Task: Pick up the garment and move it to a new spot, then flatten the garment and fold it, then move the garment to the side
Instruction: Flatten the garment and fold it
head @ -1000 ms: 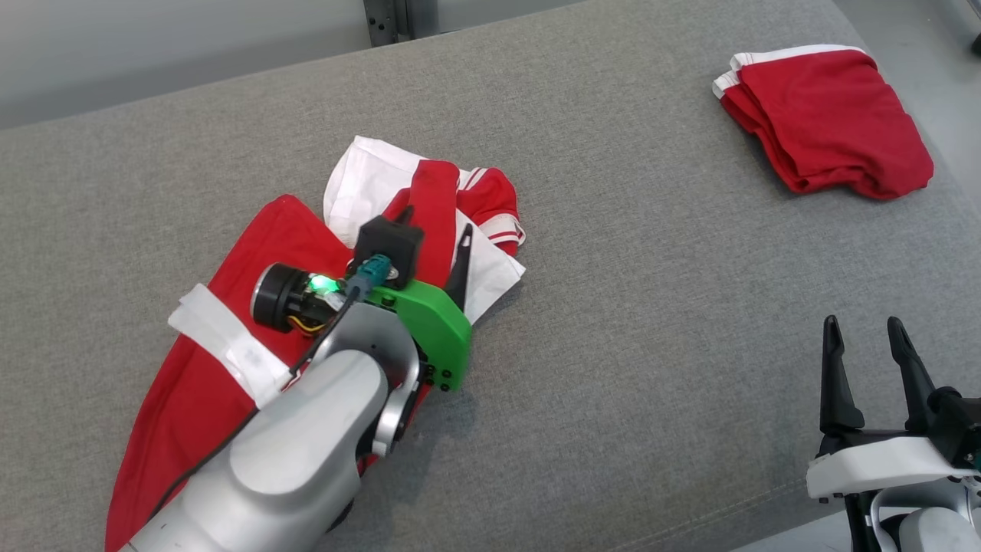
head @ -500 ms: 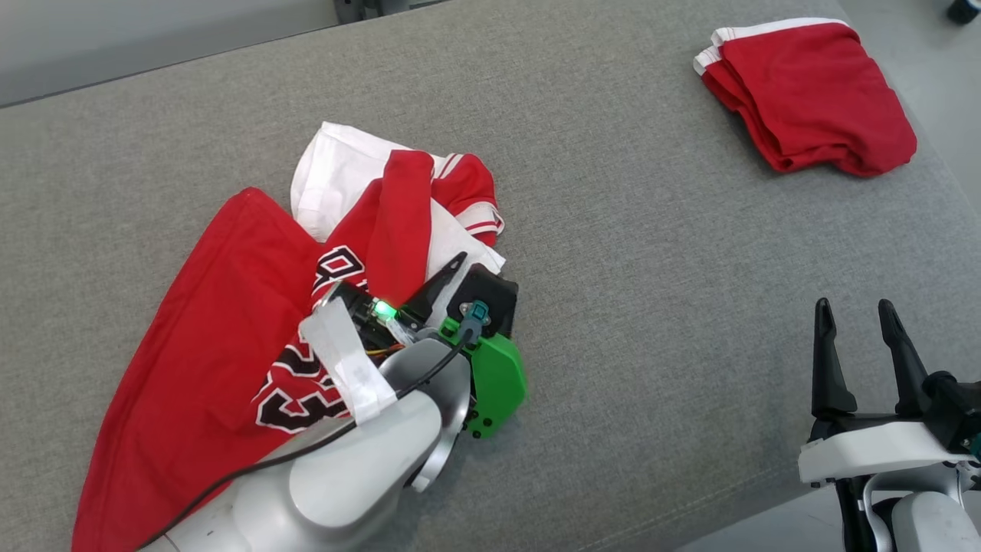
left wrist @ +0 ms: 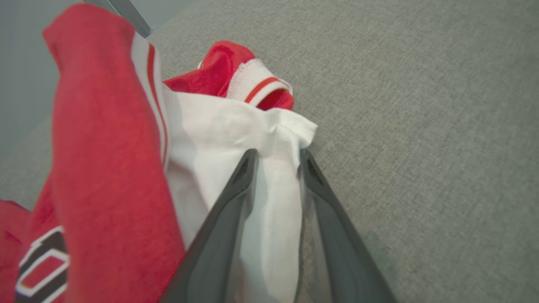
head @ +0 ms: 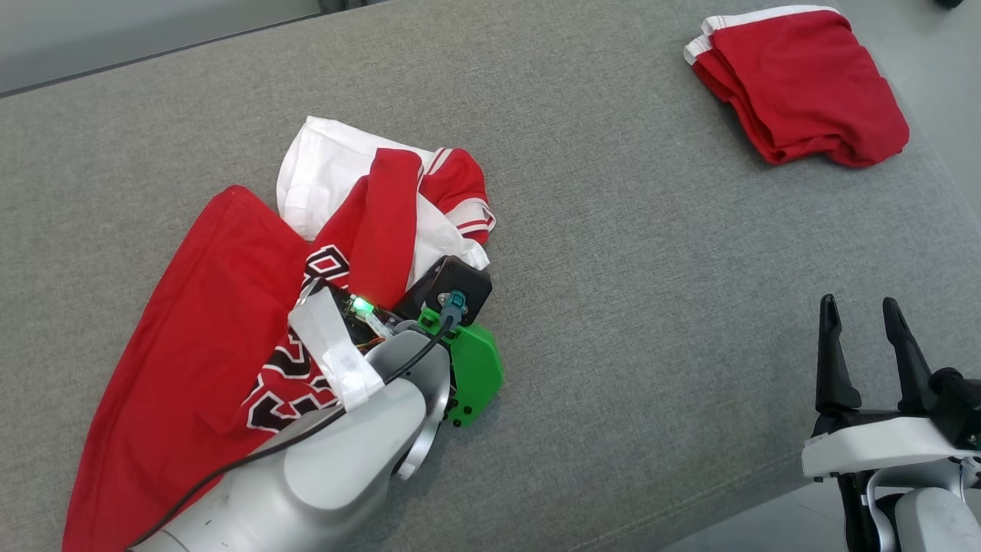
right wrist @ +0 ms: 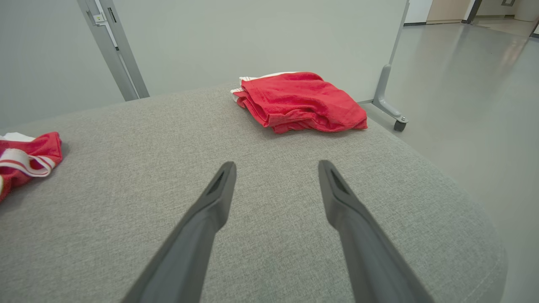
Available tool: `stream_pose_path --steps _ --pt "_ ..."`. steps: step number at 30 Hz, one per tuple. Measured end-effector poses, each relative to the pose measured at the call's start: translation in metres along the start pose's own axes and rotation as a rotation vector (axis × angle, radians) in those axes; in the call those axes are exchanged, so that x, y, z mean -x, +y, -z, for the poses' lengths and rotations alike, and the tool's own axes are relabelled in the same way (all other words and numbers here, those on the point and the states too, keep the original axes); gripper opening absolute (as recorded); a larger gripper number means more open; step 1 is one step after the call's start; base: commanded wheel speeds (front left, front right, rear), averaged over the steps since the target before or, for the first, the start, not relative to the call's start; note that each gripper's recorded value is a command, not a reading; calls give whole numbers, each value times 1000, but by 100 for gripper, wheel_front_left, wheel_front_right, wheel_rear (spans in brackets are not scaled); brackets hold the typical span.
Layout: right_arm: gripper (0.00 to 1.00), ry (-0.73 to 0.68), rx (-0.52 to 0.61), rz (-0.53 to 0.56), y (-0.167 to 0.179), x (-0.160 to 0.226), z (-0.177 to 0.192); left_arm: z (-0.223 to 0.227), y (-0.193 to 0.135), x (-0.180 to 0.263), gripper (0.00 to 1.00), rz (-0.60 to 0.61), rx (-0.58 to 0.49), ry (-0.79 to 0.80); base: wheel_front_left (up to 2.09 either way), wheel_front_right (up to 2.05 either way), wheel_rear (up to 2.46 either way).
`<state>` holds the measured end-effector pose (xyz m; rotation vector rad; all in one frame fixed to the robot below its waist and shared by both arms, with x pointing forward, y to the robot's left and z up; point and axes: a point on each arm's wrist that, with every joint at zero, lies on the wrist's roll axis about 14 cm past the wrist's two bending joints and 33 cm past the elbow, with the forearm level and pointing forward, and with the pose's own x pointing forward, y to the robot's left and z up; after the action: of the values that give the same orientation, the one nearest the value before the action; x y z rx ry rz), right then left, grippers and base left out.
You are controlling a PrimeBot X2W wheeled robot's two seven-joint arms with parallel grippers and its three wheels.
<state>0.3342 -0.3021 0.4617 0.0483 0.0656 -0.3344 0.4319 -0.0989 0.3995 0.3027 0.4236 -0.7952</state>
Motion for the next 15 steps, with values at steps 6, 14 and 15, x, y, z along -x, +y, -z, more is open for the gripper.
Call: stream_pose_path --steps 6,14,15 --pt "100 -17 -2 -12 3 -1 -4 -13 1 7 0 3 35 -36 0 0 0" --pt "100 -26 -4 -12 3 0 -8 -80 -79 29 0 258 109 -230 0 0 0" --pt "100 -25 -3 -12 3 0 -7 -80 -90 31 0 296 100 -230 0 0 0"
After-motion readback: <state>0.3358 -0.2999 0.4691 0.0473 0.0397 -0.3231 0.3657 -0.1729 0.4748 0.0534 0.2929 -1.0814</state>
